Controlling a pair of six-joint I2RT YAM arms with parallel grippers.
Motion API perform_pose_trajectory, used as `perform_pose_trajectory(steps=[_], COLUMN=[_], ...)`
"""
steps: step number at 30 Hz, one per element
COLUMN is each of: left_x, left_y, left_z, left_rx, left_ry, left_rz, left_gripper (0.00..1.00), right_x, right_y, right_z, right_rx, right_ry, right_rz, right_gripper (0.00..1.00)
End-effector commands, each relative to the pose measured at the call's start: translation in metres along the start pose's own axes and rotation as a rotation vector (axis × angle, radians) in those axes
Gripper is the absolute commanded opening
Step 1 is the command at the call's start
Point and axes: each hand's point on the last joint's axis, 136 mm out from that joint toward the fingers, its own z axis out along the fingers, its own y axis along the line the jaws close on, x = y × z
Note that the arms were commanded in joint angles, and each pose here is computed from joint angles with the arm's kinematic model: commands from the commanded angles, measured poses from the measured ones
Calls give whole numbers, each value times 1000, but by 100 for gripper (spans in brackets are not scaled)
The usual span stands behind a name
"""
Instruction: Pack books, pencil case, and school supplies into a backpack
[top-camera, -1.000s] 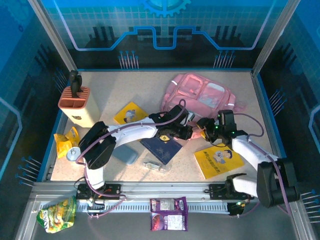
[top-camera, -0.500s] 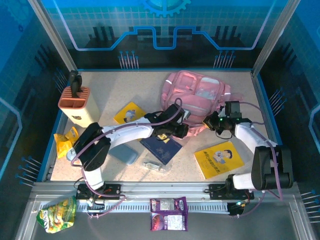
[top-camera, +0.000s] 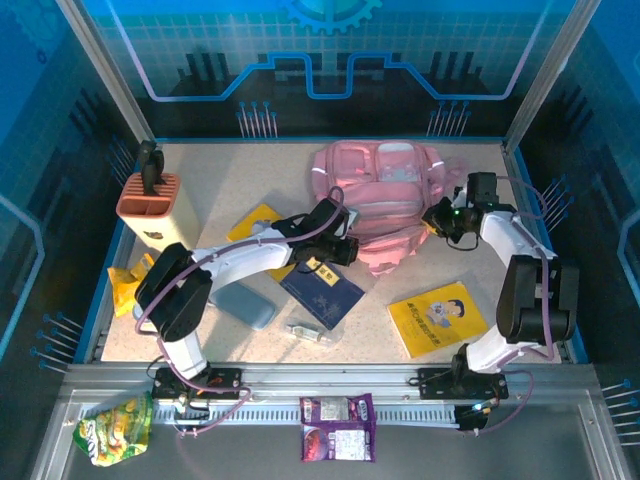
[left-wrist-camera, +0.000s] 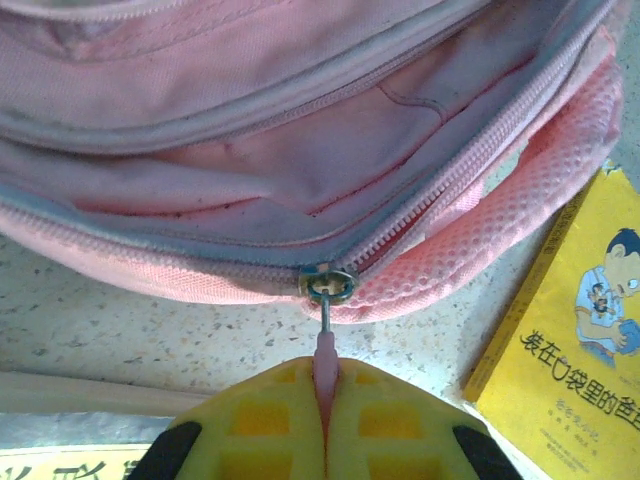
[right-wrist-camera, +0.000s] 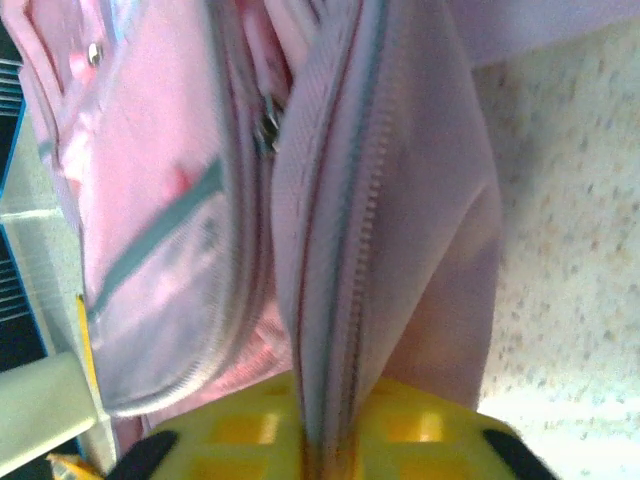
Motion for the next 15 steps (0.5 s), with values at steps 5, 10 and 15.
perform_pose_trajectory(steps=[5, 10, 15], left_x=[-3, -10, -12], left_y=[-27, -40, -49], left_z=[13, 12, 8], left_rx=[40, 74, 114], left_ry=[18, -17, -31], left_rz=[-17, -10, -4], left_gripper=[0, 0, 0], right_x=[-23, 14, 63], right_y=[13, 11, 25], right_z=[-26, -46, -44], right_rx=[1, 14, -31], right_ry=[-128, -106, -39], right_rz=[-77, -75, -60], right_gripper=[52, 72, 84])
